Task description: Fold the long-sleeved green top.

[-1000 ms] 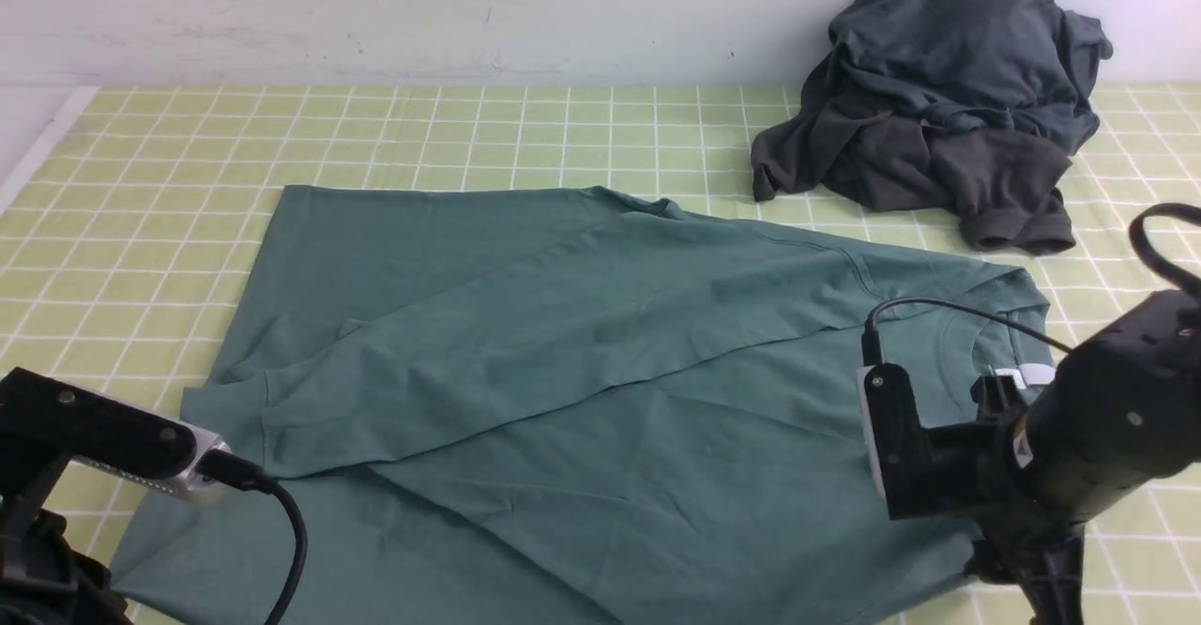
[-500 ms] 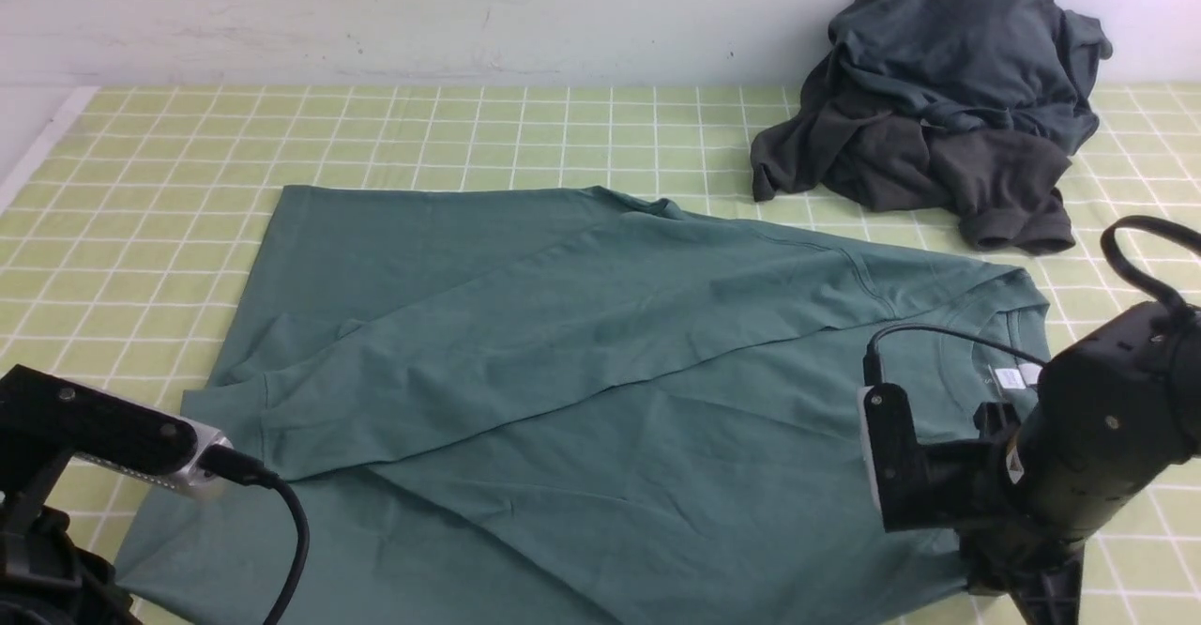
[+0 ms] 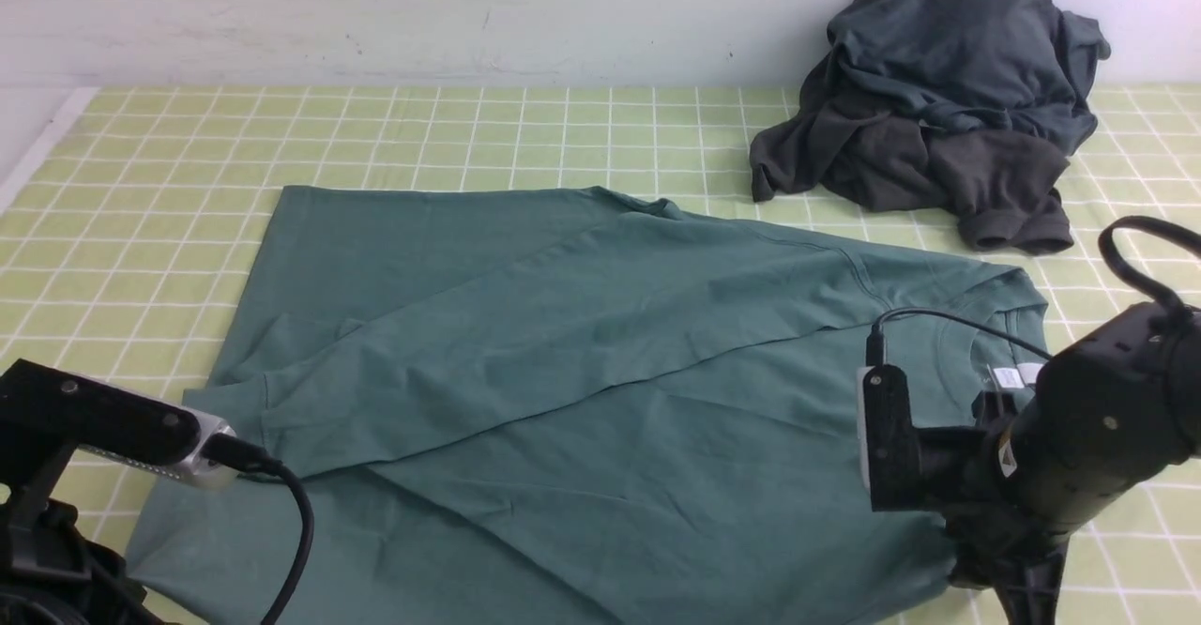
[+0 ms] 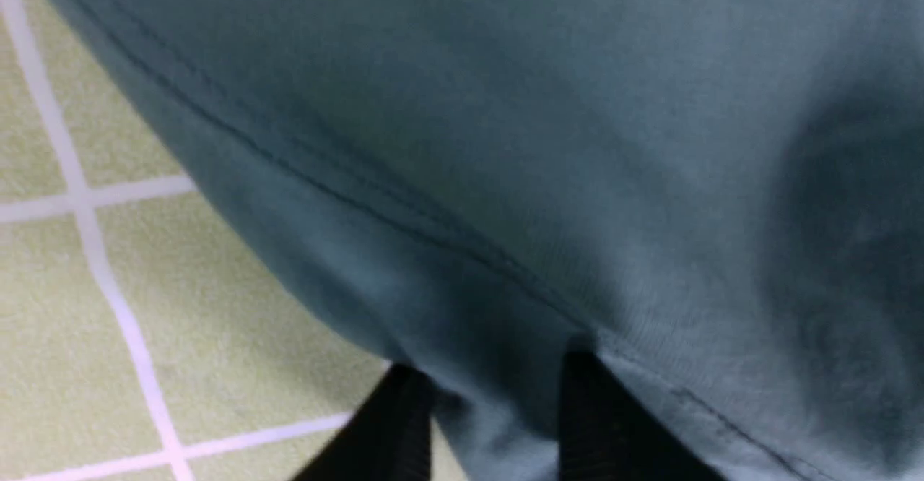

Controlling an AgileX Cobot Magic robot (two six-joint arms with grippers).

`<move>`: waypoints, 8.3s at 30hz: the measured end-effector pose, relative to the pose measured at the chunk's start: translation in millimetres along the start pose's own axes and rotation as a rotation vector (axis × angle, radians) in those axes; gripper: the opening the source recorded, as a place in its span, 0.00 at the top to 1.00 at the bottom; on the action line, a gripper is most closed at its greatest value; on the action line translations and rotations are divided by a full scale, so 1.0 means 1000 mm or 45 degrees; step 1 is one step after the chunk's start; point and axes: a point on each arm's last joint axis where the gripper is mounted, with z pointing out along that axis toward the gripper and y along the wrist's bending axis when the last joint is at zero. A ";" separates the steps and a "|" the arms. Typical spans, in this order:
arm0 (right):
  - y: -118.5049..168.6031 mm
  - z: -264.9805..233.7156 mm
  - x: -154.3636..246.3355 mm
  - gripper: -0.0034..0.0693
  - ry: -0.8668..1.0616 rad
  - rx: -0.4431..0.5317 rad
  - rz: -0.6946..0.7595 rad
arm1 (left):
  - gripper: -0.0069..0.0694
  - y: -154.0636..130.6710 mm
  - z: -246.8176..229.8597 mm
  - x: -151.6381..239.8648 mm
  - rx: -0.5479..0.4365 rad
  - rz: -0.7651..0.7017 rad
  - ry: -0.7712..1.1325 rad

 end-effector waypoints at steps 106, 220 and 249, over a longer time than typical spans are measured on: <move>-0.246 -0.042 0.053 0.94 -0.123 0.113 1.604 | 0.80 0.094 0.116 -0.334 0.022 -0.007 -0.263; -0.109 -0.293 -0.065 0.97 -0.764 0.386 0.926 | 0.80 -0.014 -0.094 0.043 -0.059 0.111 -1.102; 0.135 -0.085 0.081 0.97 -1.531 0.857 0.951 | 0.80 -0.015 -0.093 0.044 -0.053 0.114 -1.082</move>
